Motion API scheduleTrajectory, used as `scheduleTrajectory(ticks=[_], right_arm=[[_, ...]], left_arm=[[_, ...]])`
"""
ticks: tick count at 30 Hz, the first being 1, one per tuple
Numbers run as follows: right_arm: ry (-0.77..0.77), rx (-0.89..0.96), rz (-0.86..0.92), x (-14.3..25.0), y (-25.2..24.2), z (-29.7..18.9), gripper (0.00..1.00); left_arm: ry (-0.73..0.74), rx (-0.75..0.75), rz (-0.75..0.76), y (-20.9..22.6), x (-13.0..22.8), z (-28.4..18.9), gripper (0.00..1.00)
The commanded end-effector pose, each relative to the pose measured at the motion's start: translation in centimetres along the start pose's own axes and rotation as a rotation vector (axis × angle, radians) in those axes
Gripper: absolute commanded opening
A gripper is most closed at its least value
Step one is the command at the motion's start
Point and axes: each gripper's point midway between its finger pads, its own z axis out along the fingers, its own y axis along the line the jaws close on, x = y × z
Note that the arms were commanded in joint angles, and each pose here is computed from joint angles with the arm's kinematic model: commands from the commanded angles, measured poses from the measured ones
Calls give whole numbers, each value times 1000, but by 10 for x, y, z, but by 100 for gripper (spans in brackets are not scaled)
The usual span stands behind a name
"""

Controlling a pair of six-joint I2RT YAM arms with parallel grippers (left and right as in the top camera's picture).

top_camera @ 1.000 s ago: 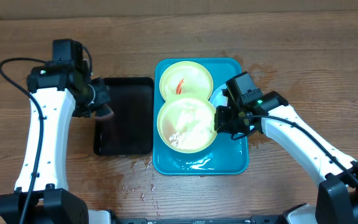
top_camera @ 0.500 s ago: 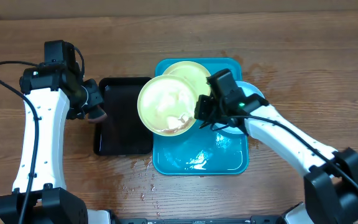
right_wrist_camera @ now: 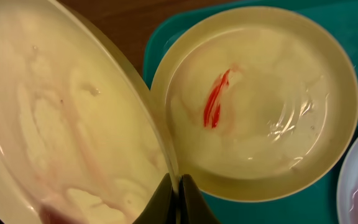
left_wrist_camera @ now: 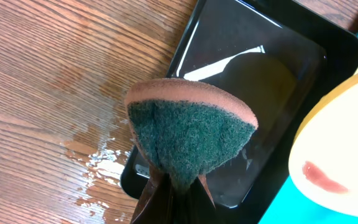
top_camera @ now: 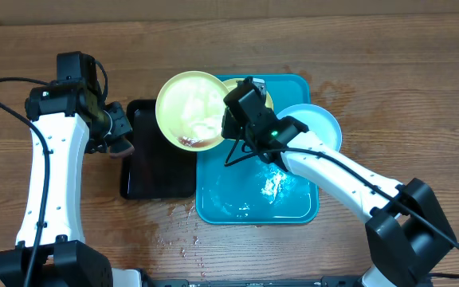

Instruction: Clean dirty plates on tray and stack at the side

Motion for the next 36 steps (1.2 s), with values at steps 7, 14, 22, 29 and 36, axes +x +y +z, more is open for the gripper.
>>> scheduleTrajectory(ticks=[7, 14, 22, 29, 36], right_arm=[[-318, 127, -249, -43, 32, -29, 4], [-535, 281, -512, -53, 63, -64, 4], [-726, 397, -752, -73, 100, -106, 4], [-834, 396, -776, -90, 117, -128, 4], [-891, 348, -737, -90, 132, -141, 4]], left_arm=[[-40, -11, -18, 2, -5, -9, 4], [-40, -11, -18, 2, -5, -9, 4], [-40, -11, -18, 3, -5, -9, 4], [-40, -11, -18, 3, -5, -9, 4], [-52, -7, -19, 1, -8, -9, 4]])
